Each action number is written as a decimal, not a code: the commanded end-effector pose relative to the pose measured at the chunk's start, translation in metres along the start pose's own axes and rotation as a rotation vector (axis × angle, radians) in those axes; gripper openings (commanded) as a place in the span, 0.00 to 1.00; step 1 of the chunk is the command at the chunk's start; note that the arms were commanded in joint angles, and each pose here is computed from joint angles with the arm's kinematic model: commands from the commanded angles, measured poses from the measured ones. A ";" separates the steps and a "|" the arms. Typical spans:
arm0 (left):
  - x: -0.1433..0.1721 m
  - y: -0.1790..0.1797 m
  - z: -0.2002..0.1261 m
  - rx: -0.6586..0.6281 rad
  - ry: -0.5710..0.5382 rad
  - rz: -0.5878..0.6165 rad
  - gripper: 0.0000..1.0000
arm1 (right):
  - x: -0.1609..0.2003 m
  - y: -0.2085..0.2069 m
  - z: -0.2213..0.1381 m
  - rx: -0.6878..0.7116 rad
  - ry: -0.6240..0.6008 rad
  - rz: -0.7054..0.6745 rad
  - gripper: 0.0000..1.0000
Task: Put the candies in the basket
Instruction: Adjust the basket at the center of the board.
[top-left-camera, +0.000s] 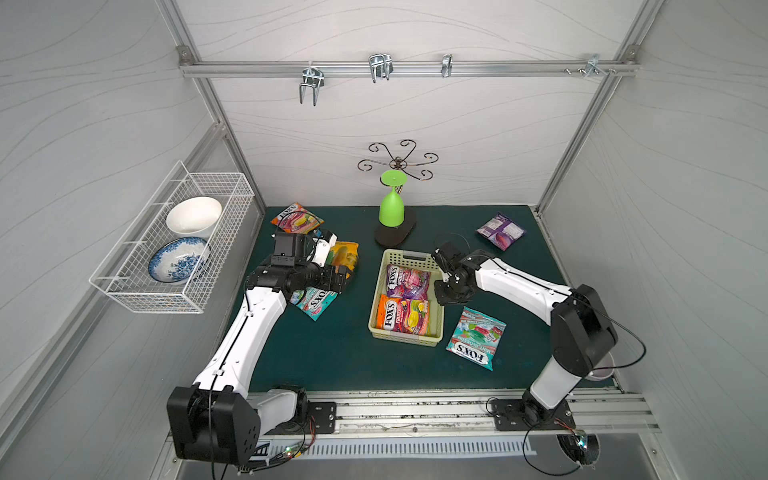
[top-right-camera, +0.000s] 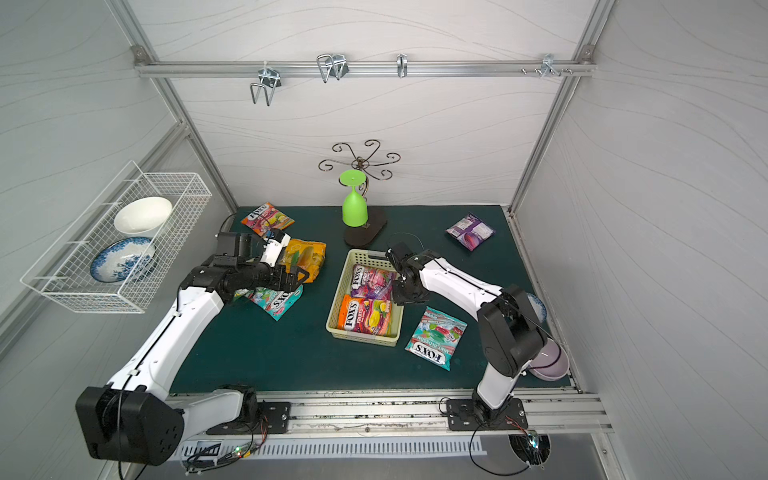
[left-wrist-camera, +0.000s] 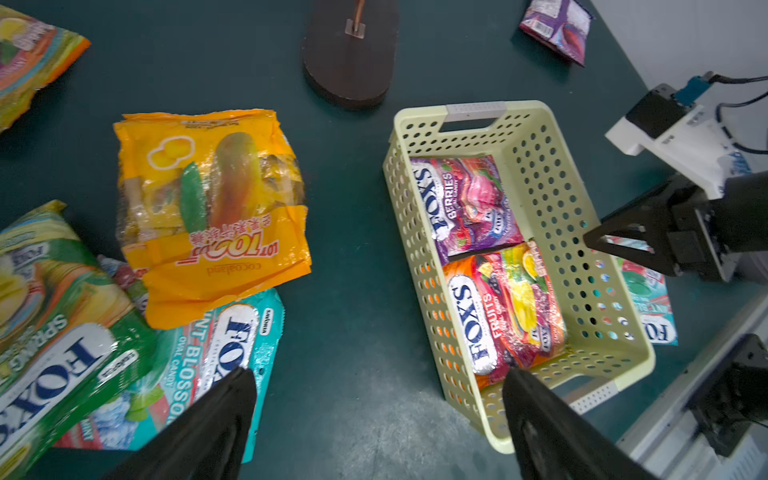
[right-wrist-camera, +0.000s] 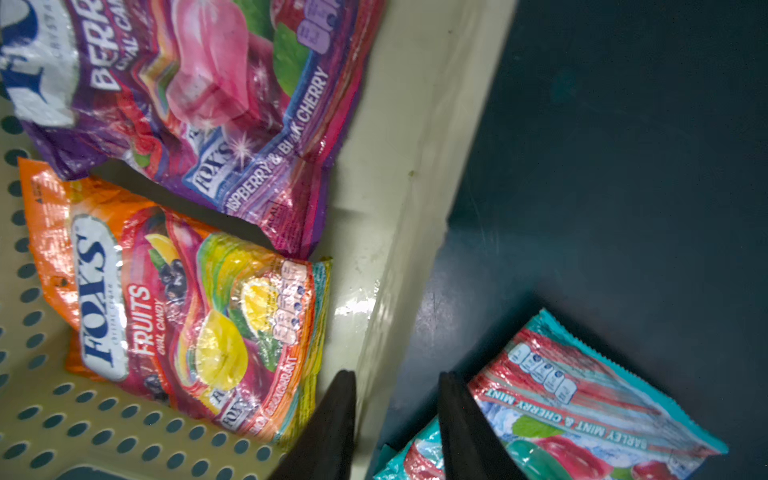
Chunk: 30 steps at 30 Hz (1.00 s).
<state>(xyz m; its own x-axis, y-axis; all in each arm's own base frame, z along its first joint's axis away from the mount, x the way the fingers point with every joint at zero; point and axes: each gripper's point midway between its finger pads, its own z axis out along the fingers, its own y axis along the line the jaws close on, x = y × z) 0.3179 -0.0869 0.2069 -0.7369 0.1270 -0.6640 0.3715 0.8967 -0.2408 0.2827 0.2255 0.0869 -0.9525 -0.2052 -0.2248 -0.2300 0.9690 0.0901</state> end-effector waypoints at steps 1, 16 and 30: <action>-0.013 0.024 -0.002 -0.105 -0.045 -0.024 0.98 | -0.011 0.000 -0.001 0.020 -0.030 -0.034 0.21; 0.002 0.081 0.002 -0.296 -0.023 -0.154 0.98 | -0.027 -0.006 -0.002 0.029 -0.046 -0.033 0.04; 0.021 0.133 0.012 -0.496 0.072 -0.203 0.92 | -0.024 -0.012 -0.010 -0.055 -0.090 0.148 0.00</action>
<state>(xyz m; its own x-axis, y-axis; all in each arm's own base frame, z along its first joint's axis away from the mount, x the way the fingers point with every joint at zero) 0.3470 0.0132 0.1406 -0.8356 -0.0215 -0.5489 -0.0156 0.9998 -0.0154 0.3009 0.2193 0.0886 -0.9606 -0.1169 -0.2520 -0.1563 0.9774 0.1423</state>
